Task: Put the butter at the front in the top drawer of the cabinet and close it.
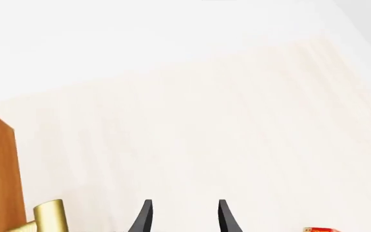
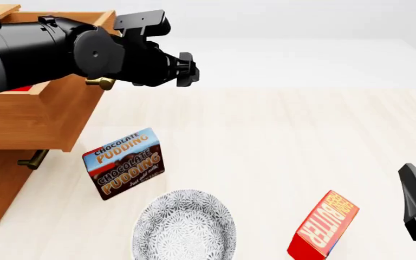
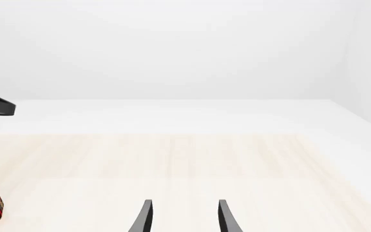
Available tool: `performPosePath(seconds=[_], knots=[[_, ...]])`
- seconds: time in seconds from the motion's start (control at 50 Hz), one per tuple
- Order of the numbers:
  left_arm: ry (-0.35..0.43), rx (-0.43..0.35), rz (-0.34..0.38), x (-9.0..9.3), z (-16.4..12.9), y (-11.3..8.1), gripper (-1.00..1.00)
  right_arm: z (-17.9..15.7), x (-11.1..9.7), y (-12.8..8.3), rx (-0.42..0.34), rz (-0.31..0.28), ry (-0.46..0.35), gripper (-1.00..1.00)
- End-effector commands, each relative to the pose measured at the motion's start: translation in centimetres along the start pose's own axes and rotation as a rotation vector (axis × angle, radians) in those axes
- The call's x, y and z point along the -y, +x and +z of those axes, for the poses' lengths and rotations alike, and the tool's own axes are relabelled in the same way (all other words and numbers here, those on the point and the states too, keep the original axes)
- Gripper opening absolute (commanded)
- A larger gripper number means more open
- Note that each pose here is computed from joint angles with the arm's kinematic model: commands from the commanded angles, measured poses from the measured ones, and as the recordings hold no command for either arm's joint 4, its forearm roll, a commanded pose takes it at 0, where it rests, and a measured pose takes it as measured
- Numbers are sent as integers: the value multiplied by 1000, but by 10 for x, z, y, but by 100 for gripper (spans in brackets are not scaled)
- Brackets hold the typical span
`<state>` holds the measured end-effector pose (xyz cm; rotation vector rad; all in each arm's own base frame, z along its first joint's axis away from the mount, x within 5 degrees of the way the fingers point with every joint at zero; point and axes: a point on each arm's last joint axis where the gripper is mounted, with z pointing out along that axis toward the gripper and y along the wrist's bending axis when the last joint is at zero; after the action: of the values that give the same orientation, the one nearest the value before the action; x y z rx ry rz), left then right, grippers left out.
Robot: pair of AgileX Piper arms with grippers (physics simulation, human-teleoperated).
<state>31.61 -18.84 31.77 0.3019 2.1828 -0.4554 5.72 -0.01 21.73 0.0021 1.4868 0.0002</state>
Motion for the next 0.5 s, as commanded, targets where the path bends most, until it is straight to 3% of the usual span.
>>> performPosePath(seconds=[0.02,0.5], knots=[[-32,4,-10,-14,-2,0,100,0,0,0,0,0,0,100],[-122,7,-54,-53,-16,3,100,0,0,0,0,0,0,100]])
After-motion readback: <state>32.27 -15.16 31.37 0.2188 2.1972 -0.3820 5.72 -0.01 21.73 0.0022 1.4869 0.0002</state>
